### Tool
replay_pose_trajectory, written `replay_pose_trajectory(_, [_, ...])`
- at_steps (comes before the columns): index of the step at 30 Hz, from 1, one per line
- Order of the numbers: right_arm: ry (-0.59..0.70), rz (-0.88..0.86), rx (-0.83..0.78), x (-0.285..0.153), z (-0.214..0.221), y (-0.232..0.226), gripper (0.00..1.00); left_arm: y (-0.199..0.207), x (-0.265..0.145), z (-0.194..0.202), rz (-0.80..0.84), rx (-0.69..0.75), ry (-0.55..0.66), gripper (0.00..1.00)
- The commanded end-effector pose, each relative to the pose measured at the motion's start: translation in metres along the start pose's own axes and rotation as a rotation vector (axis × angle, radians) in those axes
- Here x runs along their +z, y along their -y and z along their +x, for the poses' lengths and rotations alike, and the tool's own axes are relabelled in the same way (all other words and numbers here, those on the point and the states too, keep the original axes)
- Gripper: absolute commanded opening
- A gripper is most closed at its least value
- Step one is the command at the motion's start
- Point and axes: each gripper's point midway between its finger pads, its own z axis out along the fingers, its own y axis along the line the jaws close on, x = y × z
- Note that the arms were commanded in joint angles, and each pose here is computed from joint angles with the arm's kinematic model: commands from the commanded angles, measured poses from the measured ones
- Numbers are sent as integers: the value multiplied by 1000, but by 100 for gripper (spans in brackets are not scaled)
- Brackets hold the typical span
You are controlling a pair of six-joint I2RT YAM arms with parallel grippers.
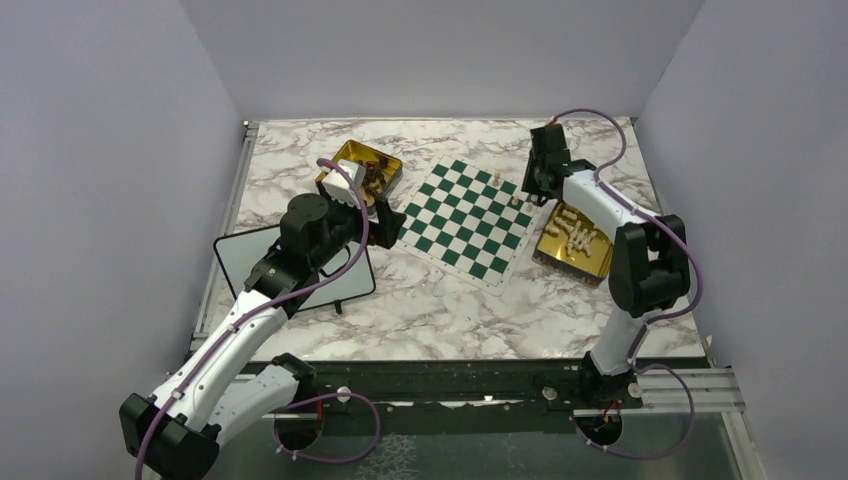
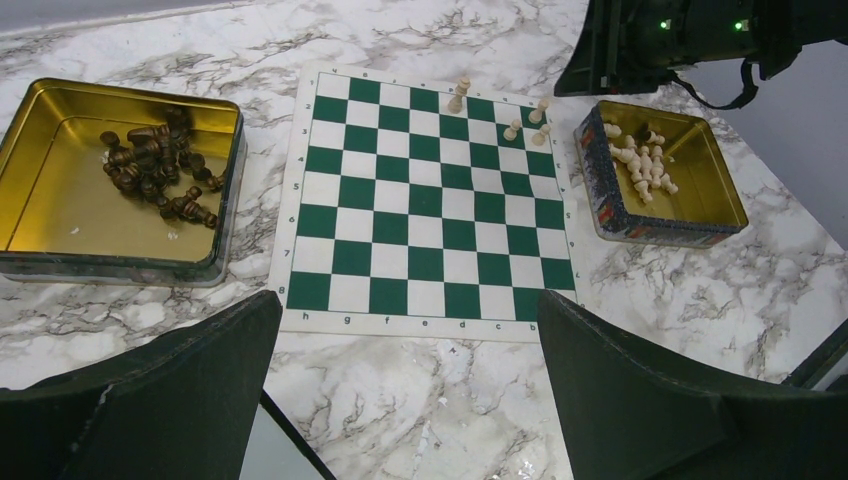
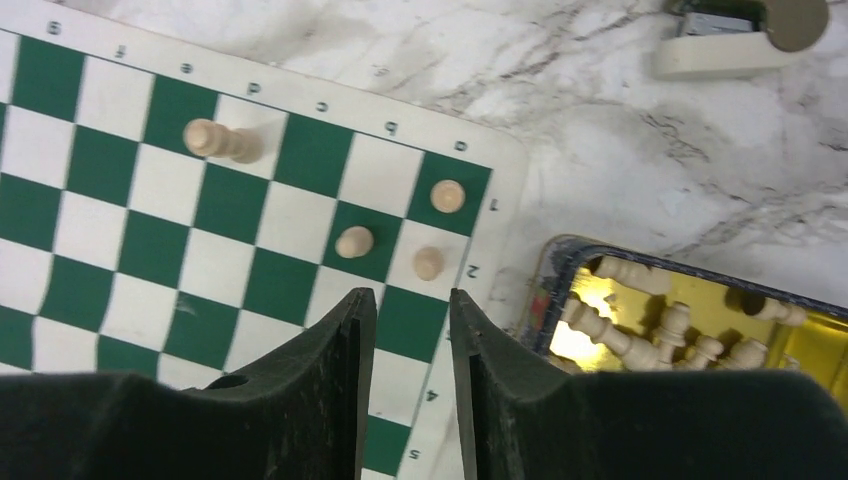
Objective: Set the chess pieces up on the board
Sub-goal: Pick up the chess piece from the storage box.
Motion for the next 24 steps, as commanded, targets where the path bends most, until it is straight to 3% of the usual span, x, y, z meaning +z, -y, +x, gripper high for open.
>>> replay_pose_trajectory(1, [3,45,0,-13,2,34,38,1,-2,-6,3,6,27,99])
replay_pose_trajectory(5, [14,68,13,-20,1,61,37,1,-2,-6,3,6,28,99])
replay_pose_trajectory(13, [-40,120,192,-14,22,105,35,4,-2,-6,16,0,26,99])
replay_pose_trajectory(24, [-63,74,60,4,45,113,35,5,-2,-5,23,-3,26,99])
